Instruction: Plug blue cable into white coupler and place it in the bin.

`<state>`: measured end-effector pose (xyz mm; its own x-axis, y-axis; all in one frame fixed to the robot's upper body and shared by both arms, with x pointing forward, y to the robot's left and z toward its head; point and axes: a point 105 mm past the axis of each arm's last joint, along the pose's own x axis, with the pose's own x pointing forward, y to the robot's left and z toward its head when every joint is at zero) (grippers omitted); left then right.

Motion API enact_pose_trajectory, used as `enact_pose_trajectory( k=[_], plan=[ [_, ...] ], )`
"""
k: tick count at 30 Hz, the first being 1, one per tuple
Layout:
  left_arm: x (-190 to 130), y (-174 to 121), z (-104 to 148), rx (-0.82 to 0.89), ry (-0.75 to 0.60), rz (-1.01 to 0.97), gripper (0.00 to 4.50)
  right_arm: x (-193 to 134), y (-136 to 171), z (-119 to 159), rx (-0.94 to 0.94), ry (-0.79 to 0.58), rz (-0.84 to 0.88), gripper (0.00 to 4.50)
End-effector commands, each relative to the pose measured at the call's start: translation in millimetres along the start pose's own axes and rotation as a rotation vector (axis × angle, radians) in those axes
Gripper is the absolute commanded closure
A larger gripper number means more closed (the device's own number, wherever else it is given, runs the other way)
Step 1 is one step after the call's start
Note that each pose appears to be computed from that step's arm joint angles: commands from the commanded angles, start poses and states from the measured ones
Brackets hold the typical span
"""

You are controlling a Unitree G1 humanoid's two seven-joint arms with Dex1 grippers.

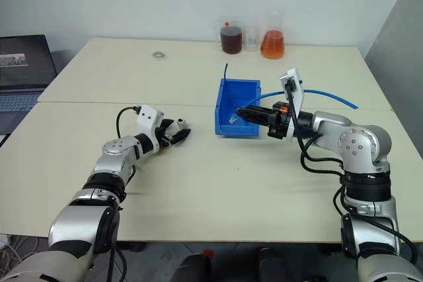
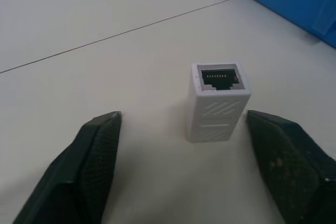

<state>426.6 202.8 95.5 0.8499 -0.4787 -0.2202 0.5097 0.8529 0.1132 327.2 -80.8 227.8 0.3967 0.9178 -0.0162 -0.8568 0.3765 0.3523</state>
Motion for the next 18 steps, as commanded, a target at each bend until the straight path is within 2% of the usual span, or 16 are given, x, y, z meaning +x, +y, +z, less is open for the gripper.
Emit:
enact_pose_trajectory(
  k=[1,3,7,11,18],
  plan=[
    [2.4,-8.6,-13.3,-0.022,0.036,-0.032,1.56,-5.5,5.9,13.0,-0.050,-0.040,0.004,4.38],
    [3.3,-10.1,-13.3,-0.022,0.034,-0.036,1.94,-5.2,5.6,13.6,-0.050,-0.042,0.003,4.38],
    [3.3,-11.1,-14.2,-0.022,0.035,-0.041,3.00,-4.6,5.2,14.9,-0.050,-0.043,0.003,4.38],
    [2.2,-9.5,-14.5,-0.020,0.030,-0.032,3.73,-4.7,5.1,15.0,-0.050,-0.041,0.004,4.38],
    [-3.1,-10.5,-5.3,0.051,0.004,-0.081,3.73,-4.1,5.3,16.0,-0.065,-0.036,0.005,4.38]
  ],
)
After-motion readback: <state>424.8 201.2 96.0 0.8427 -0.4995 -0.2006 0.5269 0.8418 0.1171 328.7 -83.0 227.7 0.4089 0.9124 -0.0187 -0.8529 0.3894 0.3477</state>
